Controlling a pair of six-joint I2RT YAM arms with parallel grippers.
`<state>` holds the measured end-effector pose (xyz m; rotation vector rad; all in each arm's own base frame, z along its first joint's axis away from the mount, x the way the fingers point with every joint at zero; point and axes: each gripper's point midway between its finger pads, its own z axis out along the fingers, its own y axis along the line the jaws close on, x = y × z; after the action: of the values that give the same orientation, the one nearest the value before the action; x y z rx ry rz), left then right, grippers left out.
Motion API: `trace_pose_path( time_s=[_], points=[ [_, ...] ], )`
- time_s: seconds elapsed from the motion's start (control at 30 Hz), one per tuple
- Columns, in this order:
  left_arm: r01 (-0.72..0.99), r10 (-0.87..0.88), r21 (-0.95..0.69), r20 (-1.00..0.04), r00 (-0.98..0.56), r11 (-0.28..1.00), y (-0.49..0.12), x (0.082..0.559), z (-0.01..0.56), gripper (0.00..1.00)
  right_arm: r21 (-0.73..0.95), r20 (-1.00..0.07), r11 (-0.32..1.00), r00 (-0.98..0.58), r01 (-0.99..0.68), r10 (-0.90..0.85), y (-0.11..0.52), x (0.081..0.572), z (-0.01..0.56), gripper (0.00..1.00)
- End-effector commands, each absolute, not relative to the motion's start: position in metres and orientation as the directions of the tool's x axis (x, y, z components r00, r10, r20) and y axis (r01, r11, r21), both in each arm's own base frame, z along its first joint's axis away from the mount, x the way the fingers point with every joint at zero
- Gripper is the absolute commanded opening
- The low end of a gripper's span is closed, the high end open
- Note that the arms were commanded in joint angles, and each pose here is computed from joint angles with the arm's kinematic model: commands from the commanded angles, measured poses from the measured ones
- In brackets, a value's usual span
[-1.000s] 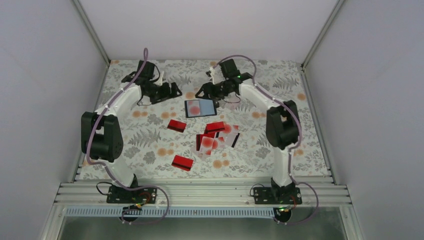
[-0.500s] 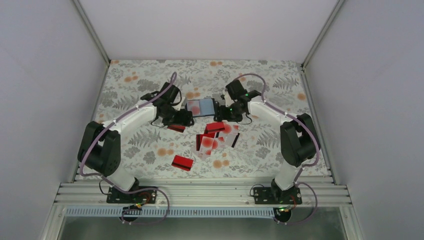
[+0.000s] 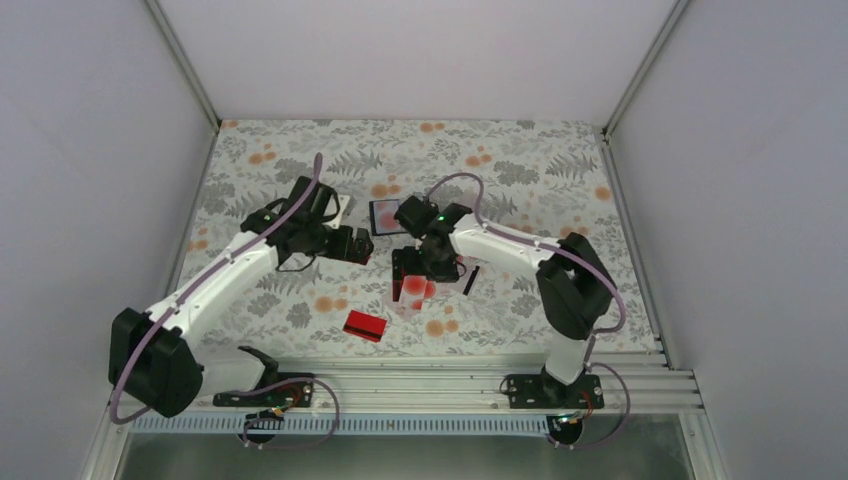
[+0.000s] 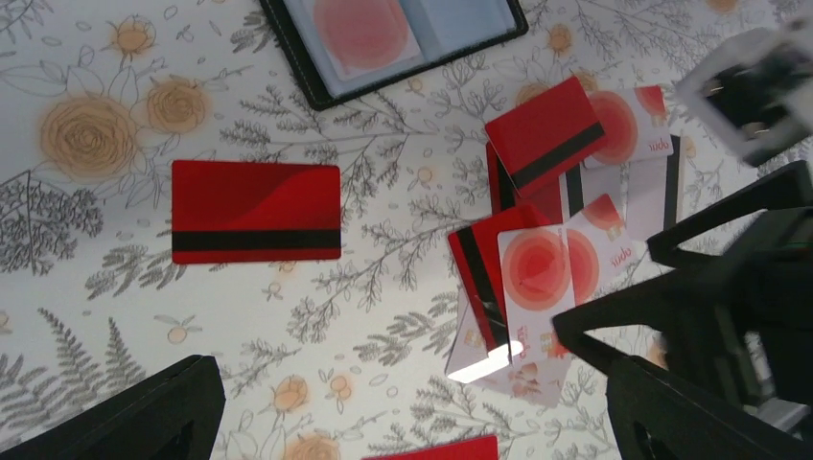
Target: Put the credit cards into the card holder
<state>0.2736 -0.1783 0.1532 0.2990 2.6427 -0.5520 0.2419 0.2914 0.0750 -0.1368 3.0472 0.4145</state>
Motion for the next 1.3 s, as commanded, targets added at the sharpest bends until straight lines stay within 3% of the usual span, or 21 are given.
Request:
trace_pose_path(
  time_s=[0.0, 0.5, 0.7, 0.93, 1.27],
  points=[
    [0.331, 0.16, -0.341, -0.443, -0.882, 0.88, -0.173, 0.251, 0.155, 1.0, 0.148, -0.002, 0.988, -0.999, 0.041, 0.042, 0.297, 0.221, 0.061, 0.99],
    [0.419, 0.224, -0.334, -0.491, -0.842, 0.844, -0.165, 0.217, 0.169, 1.0, 0.065, 0.105, 0.987, -0.985, 0.148, 0.14, 0.312, 0.2, 0.005, 0.98],
    [0.45, 0.245, -0.33, -0.509, -0.825, 0.829, -0.17, 0.212, 0.173, 1.0, 0.002, 0.108, 0.988, -0.982, 0.156, 0.155, 0.304, 0.2, -0.009, 0.87],
    [0.46, 0.25, -0.329, -0.517, -0.819, 0.825, -0.172, 0.213, 0.174, 1.0, -0.054, 0.128, 0.992, -0.984, 0.115, 0.121, 0.303, 0.202, -0.025, 0.84],
    [0.469, 0.245, -0.328, -0.539, -0.806, 0.82, -0.171, 0.211, 0.18, 1.0, -0.101, 0.174, 0.989, -0.977, 0.103, 0.12, 0.278, 0.179, -0.053, 0.68]
  ],
)
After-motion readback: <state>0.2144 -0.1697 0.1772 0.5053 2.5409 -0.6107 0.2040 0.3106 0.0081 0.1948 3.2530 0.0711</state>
